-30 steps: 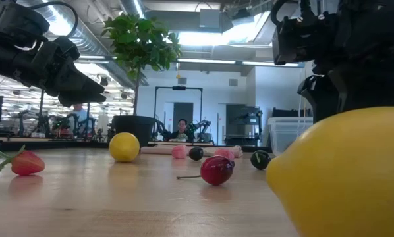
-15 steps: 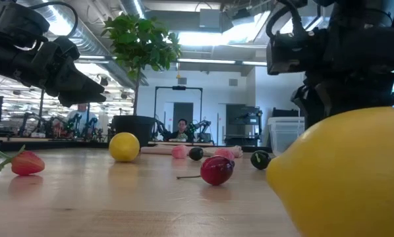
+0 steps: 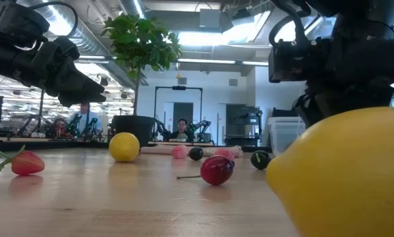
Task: Pick and placing Produce into tupperware
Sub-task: Put the right blueberry into the transparent container
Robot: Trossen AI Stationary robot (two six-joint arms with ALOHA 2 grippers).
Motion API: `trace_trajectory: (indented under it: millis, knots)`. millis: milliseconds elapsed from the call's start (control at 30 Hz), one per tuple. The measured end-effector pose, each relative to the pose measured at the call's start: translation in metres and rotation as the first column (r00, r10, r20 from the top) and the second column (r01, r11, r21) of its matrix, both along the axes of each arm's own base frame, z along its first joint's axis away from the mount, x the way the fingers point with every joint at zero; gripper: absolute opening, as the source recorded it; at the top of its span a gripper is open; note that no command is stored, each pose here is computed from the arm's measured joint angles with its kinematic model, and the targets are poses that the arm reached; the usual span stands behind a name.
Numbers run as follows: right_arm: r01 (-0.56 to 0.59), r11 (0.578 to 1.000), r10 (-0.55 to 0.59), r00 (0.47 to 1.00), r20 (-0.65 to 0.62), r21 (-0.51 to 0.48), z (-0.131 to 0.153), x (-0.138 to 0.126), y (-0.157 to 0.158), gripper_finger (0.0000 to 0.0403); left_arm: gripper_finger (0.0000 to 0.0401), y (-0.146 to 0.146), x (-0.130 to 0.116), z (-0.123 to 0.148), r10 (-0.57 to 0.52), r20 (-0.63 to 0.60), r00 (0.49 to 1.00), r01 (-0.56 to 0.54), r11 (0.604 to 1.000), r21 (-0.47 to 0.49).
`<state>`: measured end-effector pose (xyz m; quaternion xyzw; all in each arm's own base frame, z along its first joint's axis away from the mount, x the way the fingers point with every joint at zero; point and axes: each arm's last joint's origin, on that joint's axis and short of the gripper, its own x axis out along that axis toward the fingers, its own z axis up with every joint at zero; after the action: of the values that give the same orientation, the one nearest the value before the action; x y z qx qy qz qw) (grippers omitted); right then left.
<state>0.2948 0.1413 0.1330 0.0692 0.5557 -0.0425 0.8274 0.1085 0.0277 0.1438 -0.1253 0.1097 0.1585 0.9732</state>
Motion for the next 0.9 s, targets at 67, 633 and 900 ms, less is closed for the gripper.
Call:
trace_trajectory:
  millis: [67,633,900]
  knots:
    - [0.000,1.000,0.000,1.000,-0.001,-0.001,-0.0010,-0.0007,-0.0004,0.0154,0.0231,0.0000,0.0000,0.0000,0.000,0.000,1.000,0.000,1.000,0.000]
    - [0.002,1.000,-0.003,0.999,-0.038,-0.008,-0.0095,0.0001,0.0001,0.0078,0.0231,0.0000,0.0000,0.0000,-0.002,-0.002,1.000,0.002,1.000,0.007]
    - [0.072,0.997,-0.072,0.995,-0.063,-0.002,-0.0033,0.0016,-0.0024,0.0054,0.0231,0.0000,0.0000,0.0000,-0.002,-0.002,1.000,0.002,1.000,0.007]
